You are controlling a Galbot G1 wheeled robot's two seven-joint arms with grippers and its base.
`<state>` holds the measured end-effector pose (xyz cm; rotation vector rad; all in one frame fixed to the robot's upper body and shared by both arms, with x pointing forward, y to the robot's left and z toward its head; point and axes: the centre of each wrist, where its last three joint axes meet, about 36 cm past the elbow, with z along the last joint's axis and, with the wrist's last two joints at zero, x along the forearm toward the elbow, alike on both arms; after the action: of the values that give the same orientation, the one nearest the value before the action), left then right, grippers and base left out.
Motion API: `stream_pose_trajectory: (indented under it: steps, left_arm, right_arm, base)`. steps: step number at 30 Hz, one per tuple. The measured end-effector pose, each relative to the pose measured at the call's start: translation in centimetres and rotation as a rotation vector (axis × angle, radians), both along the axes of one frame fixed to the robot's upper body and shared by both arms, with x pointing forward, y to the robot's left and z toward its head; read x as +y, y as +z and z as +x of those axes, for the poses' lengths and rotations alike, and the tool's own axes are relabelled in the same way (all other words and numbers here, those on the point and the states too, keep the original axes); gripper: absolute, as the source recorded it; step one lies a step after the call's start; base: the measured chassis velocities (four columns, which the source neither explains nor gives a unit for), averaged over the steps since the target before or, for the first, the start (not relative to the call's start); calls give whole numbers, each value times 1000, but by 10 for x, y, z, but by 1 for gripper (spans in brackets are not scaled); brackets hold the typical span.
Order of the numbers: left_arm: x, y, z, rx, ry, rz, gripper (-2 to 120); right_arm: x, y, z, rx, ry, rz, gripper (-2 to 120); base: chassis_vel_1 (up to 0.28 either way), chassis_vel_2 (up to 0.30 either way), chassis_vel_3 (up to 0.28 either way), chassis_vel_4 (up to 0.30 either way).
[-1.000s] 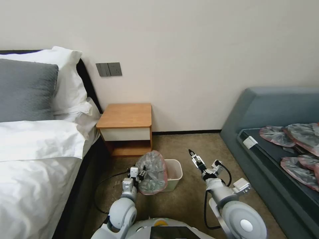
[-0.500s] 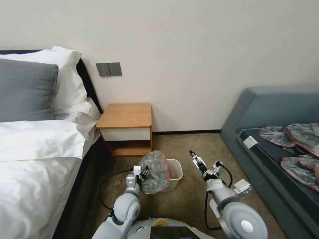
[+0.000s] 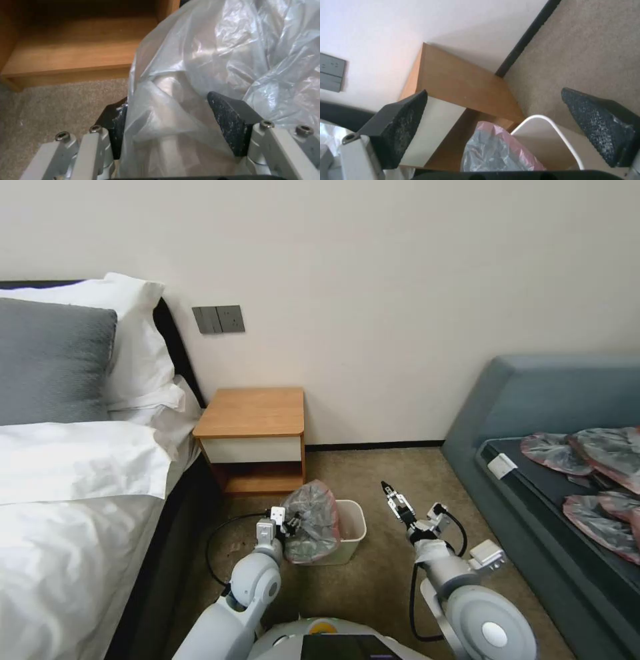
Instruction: Pick up the garbage bag from the table and place it over the trash can.
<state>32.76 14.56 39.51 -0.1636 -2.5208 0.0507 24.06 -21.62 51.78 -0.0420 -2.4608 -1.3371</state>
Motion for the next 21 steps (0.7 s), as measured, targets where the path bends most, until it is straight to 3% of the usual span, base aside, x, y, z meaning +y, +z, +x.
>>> stream_pose_trajectory:
  steps: [17, 20, 21]
  left_arm:
    - [-5, -11, 13, 38, 14, -1, 60]
    - [-6, -11, 15, 45, 20, -4, 56]
    - [-7, -11, 15, 46, 21, -7, 49]
  right_arm:
    - [0, 1, 1, -9, -9, -1, 100]
    - [-1, 2, 2, -13, -9, -1, 100]
    - [-1, 2, 2, -15, -10, -1, 100]
  base:
    - [0, 0, 0, 0]
    - [0, 0, 0, 0]
    - [0, 0, 0, 0]
